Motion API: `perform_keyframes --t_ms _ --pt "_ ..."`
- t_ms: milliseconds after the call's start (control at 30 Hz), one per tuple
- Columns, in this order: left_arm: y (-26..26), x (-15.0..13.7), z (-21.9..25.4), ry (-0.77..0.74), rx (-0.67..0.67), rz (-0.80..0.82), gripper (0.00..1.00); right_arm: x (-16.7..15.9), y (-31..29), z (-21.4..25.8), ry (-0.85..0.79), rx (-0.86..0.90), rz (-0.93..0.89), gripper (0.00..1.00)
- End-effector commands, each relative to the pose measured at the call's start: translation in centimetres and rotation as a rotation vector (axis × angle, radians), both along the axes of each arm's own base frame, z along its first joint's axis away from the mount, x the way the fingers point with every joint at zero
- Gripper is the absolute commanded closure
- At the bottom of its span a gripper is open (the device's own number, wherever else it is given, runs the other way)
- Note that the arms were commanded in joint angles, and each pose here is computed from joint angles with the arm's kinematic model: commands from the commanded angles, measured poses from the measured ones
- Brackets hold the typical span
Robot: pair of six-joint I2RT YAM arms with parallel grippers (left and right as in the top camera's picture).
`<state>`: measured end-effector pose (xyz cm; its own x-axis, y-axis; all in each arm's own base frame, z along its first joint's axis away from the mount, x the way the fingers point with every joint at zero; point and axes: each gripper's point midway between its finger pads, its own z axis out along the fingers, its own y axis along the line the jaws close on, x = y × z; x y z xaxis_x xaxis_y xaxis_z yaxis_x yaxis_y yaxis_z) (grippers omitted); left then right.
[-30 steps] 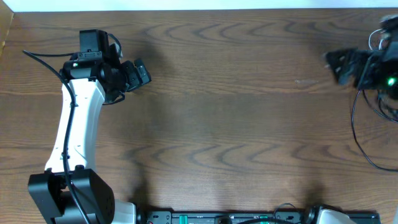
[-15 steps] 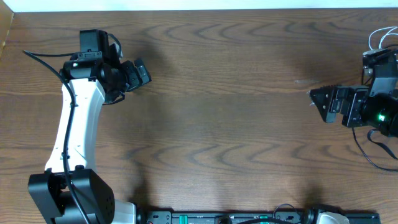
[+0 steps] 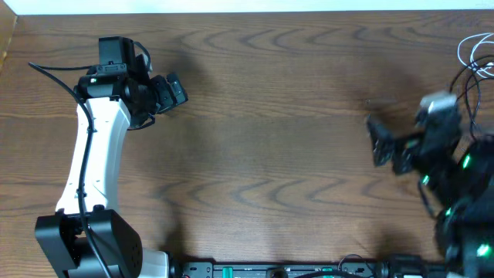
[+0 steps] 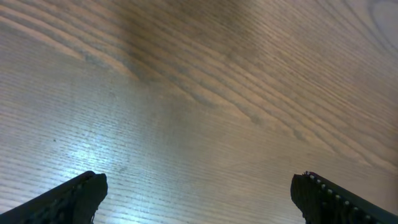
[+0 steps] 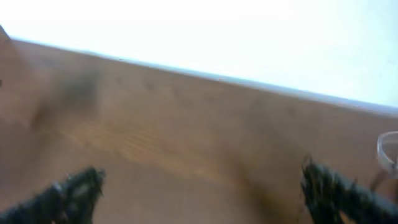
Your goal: Untangle cables
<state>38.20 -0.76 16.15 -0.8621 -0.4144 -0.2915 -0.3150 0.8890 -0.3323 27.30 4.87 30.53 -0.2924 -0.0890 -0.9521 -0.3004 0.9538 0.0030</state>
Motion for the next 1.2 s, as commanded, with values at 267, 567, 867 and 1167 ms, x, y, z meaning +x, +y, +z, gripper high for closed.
perform_keyframes --t_ms 267,567,867,1167 --pt "0.1 0.0 -0.3 0.011 0.004 0.002 0.0 -2.5 -0.4 -6.3 -0.359 -0.025 -0.044 0.01" --pt "0.1 0.0 -0.3 0.011 0.004 0.002 0.0 -3.0 -1.2 -12.0 -0.373 -0.031 -0.093 0.01" --pt "0.1 0.0 -0.3 0.011 0.004 0.002 0.0 -3.0 -1.2 -14.6 -0.261 -0.019 -0.094 0.01" --pt "0.1 0.0 -0.3 0.011 0.004 0.002 0.0 -3.0 -1.2 -14.6 -0.26 -0.019 -0.094 0.01"
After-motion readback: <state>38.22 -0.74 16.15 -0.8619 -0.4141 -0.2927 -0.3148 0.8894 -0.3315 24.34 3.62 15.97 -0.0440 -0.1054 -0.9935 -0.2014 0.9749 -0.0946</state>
